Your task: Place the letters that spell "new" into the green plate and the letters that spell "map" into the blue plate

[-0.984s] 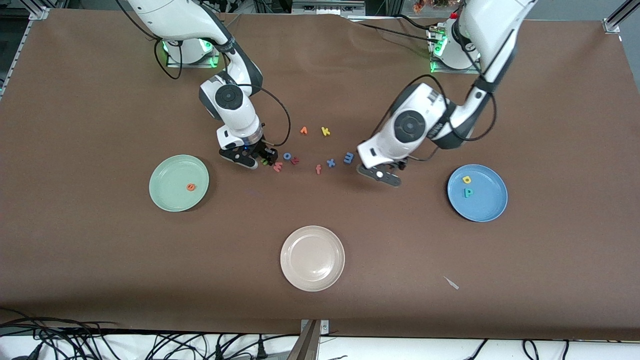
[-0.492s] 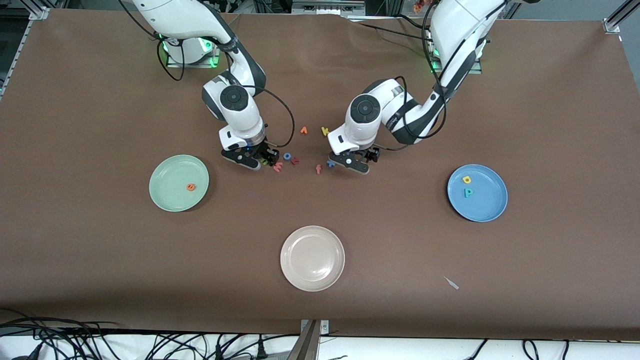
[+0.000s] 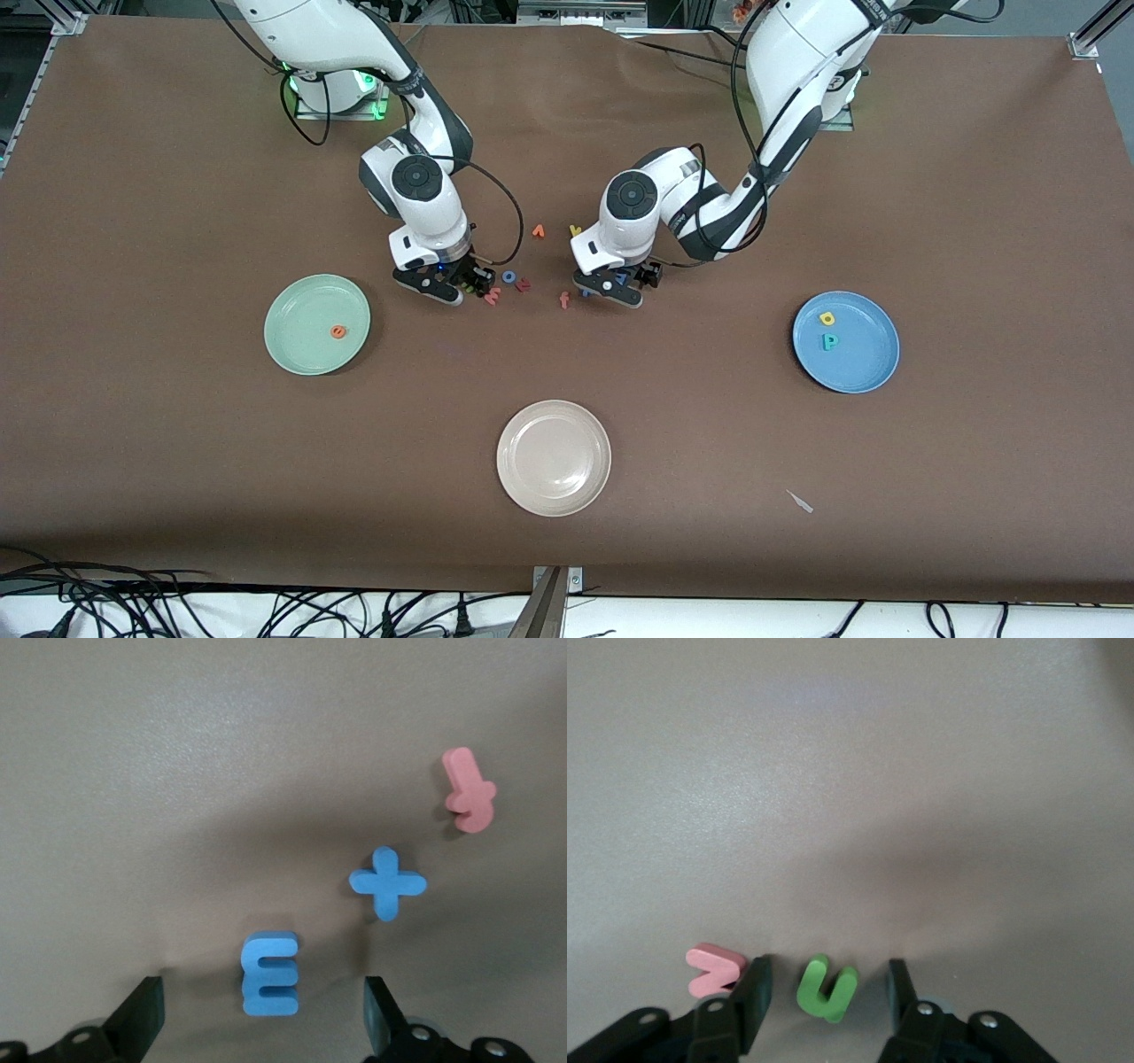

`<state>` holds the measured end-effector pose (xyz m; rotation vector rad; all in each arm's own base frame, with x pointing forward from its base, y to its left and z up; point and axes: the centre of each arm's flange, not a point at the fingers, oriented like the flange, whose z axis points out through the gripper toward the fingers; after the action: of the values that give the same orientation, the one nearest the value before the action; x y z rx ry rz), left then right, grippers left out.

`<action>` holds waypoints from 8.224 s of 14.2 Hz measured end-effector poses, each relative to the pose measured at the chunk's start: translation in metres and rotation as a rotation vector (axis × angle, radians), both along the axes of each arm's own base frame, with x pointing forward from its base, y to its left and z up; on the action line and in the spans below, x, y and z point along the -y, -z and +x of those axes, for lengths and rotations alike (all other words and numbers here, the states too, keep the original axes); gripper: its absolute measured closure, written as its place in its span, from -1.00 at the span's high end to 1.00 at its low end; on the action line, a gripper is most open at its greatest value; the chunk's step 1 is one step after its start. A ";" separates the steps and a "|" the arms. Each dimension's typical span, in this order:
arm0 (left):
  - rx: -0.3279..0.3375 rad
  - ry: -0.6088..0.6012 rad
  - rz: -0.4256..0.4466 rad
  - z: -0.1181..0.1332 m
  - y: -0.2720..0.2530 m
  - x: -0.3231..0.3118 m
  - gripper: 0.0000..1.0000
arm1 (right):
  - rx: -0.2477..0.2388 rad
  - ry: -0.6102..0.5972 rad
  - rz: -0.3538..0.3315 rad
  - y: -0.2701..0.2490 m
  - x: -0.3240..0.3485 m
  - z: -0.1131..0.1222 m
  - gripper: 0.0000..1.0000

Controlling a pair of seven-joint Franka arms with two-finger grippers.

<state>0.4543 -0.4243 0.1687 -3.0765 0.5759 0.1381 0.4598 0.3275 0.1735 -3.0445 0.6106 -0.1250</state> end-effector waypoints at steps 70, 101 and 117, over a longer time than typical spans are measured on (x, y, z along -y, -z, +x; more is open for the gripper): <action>0.007 -0.282 -0.003 0.103 -0.414 -0.431 1.00 | 0.003 -0.002 0.016 0.000 -0.042 0.009 0.32; 0.009 -0.280 -0.004 0.103 -0.417 -0.430 1.00 | -0.131 -0.455 -0.208 -0.102 0.201 0.115 0.60; 0.008 -0.280 -0.003 0.103 -0.417 -0.430 1.00 | -0.158 -0.463 -0.117 -0.302 0.188 0.162 0.62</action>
<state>0.5569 0.0057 0.5860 -3.1416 0.1425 0.1263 0.6214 0.1390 0.4752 -3.2313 -0.1133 0.0981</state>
